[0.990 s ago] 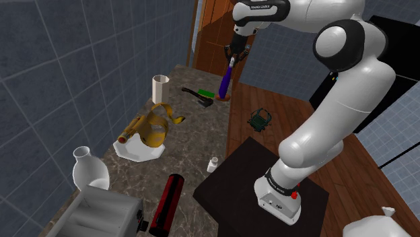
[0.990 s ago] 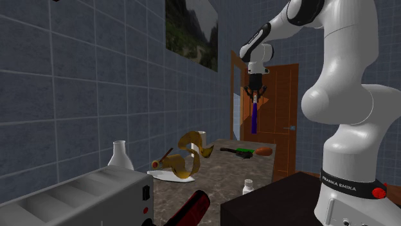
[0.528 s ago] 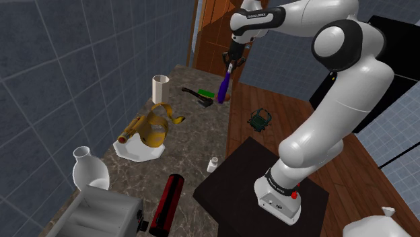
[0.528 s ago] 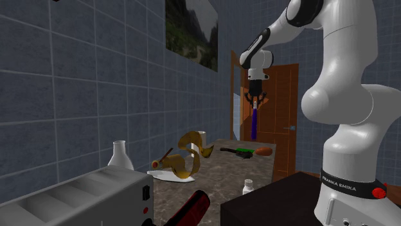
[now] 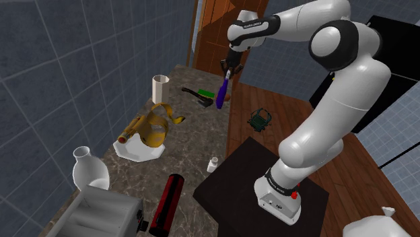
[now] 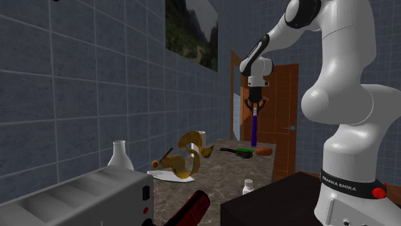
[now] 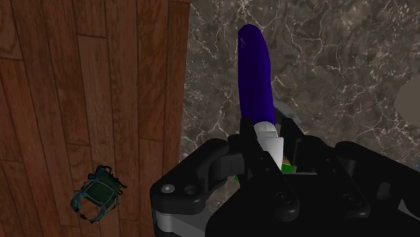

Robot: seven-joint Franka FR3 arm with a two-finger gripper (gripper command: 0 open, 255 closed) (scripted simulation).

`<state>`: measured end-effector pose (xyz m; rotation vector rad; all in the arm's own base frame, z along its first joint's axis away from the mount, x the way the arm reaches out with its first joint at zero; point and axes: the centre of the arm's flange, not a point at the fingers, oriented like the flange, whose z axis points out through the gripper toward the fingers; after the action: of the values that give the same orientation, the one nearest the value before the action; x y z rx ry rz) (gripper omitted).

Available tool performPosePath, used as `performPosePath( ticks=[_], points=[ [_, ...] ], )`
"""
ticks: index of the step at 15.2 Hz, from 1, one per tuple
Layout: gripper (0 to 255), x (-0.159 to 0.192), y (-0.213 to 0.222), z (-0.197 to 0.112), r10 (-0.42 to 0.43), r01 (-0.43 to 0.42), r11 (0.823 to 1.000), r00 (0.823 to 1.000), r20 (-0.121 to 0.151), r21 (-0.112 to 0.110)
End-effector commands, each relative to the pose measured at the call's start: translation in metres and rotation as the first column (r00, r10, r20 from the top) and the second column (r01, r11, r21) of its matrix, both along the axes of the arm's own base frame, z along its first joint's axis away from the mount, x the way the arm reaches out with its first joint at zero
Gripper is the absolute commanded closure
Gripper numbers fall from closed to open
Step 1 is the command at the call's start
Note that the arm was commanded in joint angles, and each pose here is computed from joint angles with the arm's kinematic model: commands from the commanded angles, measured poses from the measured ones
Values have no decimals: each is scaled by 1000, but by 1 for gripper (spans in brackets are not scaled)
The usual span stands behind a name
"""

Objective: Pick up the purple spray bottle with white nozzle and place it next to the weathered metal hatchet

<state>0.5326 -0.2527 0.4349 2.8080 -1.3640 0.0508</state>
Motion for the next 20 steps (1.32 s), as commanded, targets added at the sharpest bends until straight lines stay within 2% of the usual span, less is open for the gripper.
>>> performPosePath(
  ticks=[1,20],
  points=[
    [255,1,0,-11,0,0,1000,1000,1,0],
    [255,1,0,-111,0,0,1000,1000,1,0]
  ],
)
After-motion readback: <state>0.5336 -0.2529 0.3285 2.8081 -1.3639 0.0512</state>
